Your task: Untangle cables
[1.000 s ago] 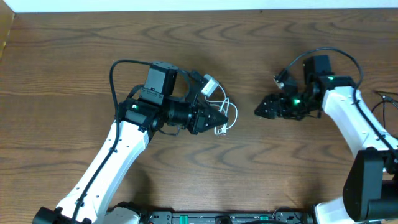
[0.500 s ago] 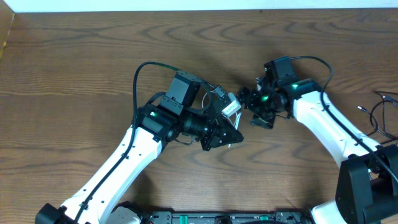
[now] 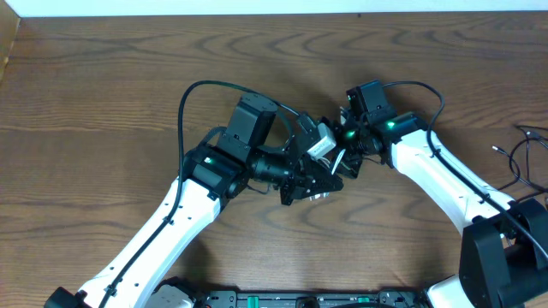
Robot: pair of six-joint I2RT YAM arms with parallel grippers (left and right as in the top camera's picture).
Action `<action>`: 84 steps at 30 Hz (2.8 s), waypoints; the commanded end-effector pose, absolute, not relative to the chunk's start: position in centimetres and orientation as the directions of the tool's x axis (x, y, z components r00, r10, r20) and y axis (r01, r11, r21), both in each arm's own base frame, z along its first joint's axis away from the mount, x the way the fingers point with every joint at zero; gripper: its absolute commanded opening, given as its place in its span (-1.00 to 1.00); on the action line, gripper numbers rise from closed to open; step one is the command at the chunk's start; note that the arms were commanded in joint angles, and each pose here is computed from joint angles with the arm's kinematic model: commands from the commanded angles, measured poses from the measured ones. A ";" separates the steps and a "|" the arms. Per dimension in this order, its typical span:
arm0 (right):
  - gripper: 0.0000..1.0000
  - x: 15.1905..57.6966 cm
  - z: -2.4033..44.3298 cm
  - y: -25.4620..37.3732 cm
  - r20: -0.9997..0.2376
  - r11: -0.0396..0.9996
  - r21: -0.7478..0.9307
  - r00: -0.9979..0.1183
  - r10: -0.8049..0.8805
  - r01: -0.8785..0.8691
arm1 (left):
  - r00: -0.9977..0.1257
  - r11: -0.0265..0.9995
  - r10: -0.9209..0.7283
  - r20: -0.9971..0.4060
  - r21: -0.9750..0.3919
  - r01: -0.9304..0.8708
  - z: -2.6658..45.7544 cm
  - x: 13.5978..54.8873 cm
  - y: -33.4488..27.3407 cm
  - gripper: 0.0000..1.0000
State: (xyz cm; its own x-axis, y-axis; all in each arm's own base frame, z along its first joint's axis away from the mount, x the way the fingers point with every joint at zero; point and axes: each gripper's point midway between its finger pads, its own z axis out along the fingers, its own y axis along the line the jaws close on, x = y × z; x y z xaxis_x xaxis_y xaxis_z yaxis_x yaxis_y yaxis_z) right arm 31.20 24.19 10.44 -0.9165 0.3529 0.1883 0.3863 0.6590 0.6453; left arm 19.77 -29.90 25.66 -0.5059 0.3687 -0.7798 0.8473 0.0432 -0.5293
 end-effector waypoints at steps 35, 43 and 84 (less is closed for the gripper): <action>-0.57 26.8 8.6 27.6 0.274 0.618 0.752 -0.962 0.023 0.229 | -0.378 0.450 0.128 -0.917 -0.286 0.846 31.4 29.4 -22.3 -0.85; -0.27 27.3 7.8 27.0 0.216 0.656 0.733 -0.976 0.028 0.181 | -0.449 0.537 0.078 -0.890 -0.342 0.771 31.3 30.3 -19.0 -0.85; 0.02 33.6 6.5 19.9 -0.139 0.814 0.580 -0.989 0.049 -0.041 | -0.904 0.889 0.166 -0.393 -0.337 0.310 16.8 26.3 -11.7 -0.85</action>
